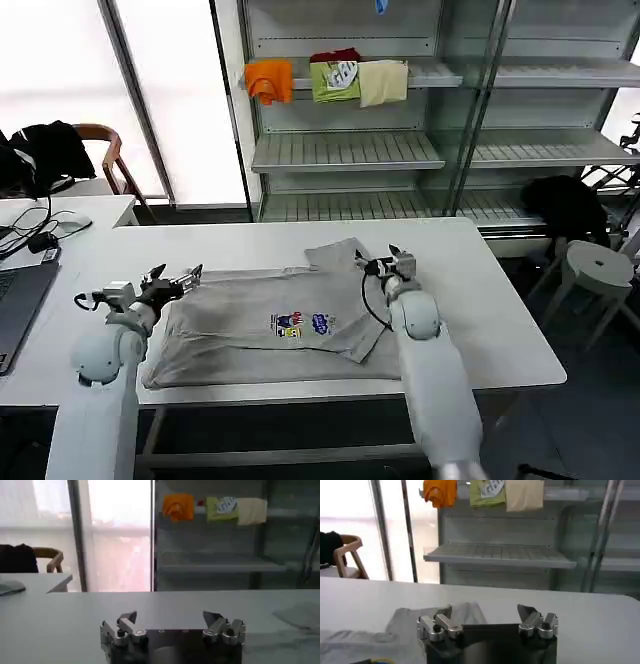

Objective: Fold and organize the clothes.

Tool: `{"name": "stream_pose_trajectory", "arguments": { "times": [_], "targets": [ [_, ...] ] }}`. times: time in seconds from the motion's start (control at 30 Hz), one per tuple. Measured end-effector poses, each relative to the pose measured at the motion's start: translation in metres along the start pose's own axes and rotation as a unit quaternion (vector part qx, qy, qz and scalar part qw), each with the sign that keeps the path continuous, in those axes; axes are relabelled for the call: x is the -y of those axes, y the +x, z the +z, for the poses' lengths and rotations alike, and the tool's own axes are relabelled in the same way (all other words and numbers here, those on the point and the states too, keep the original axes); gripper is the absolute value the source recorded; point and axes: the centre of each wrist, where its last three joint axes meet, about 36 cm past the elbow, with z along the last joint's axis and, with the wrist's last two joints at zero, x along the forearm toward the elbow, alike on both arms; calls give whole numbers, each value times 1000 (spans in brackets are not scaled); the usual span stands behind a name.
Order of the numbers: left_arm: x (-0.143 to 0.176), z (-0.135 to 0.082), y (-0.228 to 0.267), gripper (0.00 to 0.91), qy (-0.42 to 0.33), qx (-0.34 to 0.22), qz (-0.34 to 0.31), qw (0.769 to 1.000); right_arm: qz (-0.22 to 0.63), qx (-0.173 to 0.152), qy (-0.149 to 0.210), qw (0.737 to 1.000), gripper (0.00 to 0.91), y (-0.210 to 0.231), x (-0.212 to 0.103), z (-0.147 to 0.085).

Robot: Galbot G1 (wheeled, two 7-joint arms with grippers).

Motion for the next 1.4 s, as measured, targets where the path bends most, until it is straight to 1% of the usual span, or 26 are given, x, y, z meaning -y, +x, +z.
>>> {"name": "stream_pose_trajectory", "arguments": {
  "times": [0.17, 0.3, 0.4, 0.53, 0.8, 0.83, 0.87, 0.9, 0.93, 0.97, 1.0, 1.03, 1.07, 1.1, 1.13, 1.4],
  "targets": [
    [-2, 0, -23, 907, -7, -16, 0, 1000, -20, -18, 11, 1000, 907, -35, 4, 6],
    [-5, 1, -35, 907, -15, -27, -4, 1000, -28, -34, 15, 999, 907, -52, 8, 14],
    [-9, 1, -42, 907, -21, -33, -9, 999, -31, -47, 14, 998, 907, -61, 10, 20],
    [-14, -1, -50, 907, -28, -40, -17, 999, -33, -54, 15, 998, 907, -68, 11, 21],
    [-22, 11, -60, 897, -39, -67, -27, 997, -38, -65, 20, 997, 907, -75, 13, 24],
    [-22, 13, -61, 867, -40, -70, -27, 996, -39, -66, 21, 997, 877, -75, 13, 25],
    [-23, 15, -62, 756, -41, -73, -28, 996, -39, -67, 23, 997, 846, -76, 13, 25],
    [-24, 16, -63, 635, -42, -74, -29, 996, -40, -69, 24, 997, 796, -76, 13, 26],
    [-24, 16, -64, 574, -43, -75, -30, 996, -41, -70, 26, 996, 736, -76, 12, 27],
    [-25, 17, -65, 453, -44, -76, -31, 996, -42, -71, 27, 996, 625, -76, 12, 27],
    [-26, 18, -65, 403, -44, -77, -32, 995, -43, -71, 29, 996, 443, -76, 12, 28],
    [-26, 19, -66, 322, -44, -78, -32, 995, -45, -72, 30, 996, 443, -76, 12, 28],
    [-27, 21, -66, 151, -45, -79, -32, 995, -46, -73, 32, 996, 151, -76, 11, 29],
    [-28, 21, -66, 60, -45, -80, -31, 995, -47, -73, 33, 996, 20, -76, 11, 29],
    [-28, 22, -66, 10, -45, -80, -31, 995, -48, -74, 35, 996, 0, -76, 11, 30],
    [-28, 23, -68, 10, -46, -81, -22, 995, -55, -76, 39, 995, 0, -74, 10, 32]
  ]
}}
